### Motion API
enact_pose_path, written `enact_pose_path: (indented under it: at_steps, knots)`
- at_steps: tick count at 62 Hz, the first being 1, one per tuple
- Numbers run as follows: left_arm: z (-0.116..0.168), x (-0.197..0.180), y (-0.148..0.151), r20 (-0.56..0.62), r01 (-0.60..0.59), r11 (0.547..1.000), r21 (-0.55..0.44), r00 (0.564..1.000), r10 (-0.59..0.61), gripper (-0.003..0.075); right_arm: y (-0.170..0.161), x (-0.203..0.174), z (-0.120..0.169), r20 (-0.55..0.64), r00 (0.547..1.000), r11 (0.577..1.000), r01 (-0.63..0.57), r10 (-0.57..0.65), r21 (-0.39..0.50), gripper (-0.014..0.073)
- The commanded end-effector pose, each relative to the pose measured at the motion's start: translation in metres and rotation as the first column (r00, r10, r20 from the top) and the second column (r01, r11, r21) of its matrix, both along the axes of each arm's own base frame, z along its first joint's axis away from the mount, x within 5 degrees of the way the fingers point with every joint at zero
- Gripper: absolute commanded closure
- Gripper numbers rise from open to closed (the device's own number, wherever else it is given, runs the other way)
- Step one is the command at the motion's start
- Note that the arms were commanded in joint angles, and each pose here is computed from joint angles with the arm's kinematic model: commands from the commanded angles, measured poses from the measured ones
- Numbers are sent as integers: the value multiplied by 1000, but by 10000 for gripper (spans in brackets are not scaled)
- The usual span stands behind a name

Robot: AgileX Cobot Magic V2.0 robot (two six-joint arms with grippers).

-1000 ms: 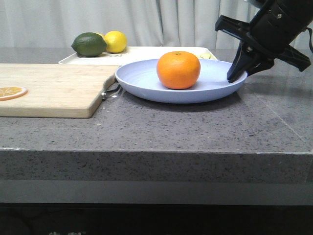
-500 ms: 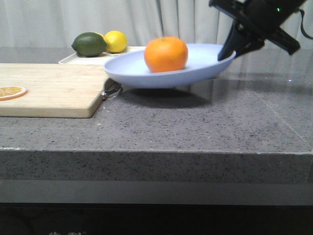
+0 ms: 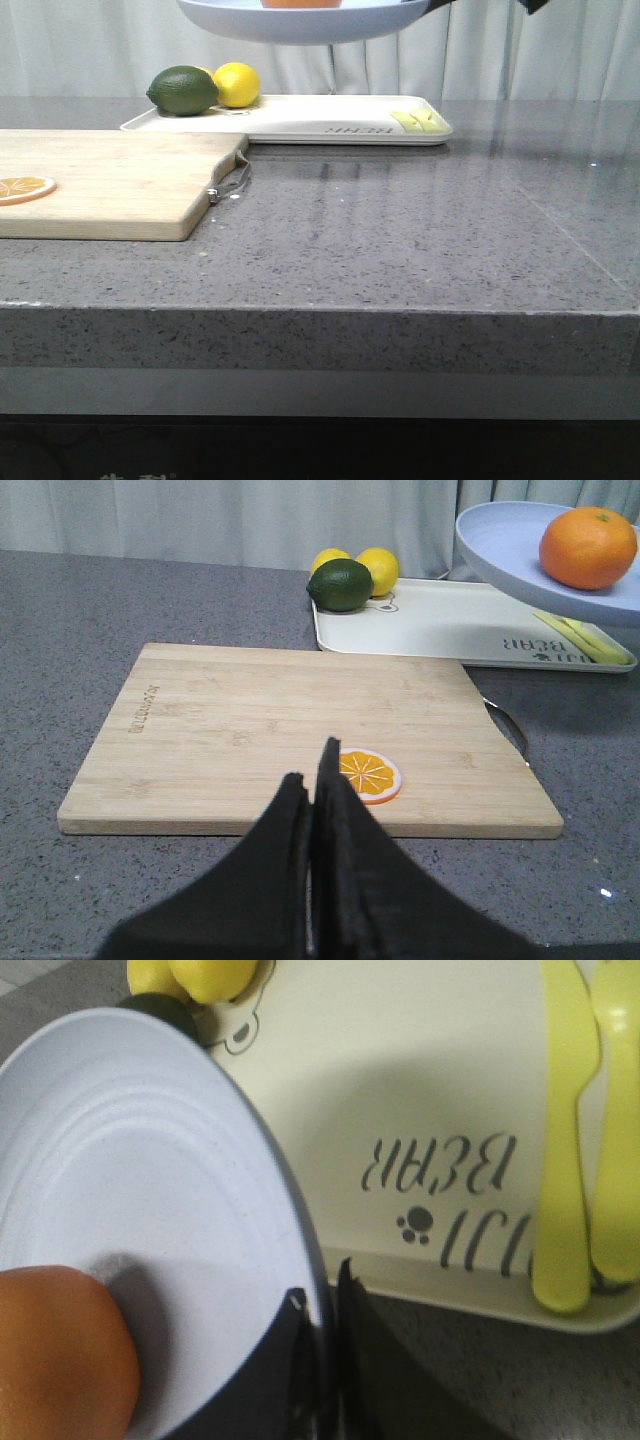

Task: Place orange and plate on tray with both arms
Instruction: 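Pinch the plate rim with the right gripper and lift the plate, then carry the plate with the right gripper and lower it onto the white tray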

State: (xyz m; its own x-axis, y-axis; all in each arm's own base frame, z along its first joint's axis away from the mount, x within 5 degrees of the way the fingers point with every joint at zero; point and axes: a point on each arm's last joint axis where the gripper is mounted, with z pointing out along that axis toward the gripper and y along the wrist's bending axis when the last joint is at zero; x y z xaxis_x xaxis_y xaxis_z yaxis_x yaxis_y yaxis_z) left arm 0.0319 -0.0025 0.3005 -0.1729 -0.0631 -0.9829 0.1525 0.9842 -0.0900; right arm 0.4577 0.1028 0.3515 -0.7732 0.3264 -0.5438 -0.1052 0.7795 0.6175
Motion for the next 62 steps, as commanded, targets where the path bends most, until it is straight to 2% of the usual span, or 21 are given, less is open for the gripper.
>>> enact_pose_path:
  at_steps: [1,16,32,50,62]
  knots:
    - [14,0,-1,91,6,1000,-28,996,-4,738,2,5,44,113,993,992,28,-42,127,673]
    - [14,0,-1,91,6,1000,-28,996,-4,738,8,51,28,124,988,972,63,-93,225,673]
    - [14,0,-1,91,6,1000,-28,996,-4,738,9,81,1,156,972,945,122,-175,302,673]
    - [14,0,-1,91,6,1000,-28,996,-4,738,6,94,-13,186,954,931,166,-234,324,673]
    - [14,0,-1,91,6,1000,-28,996,-4,738,6,99,-27,169,957,936,178,-237,305,669]
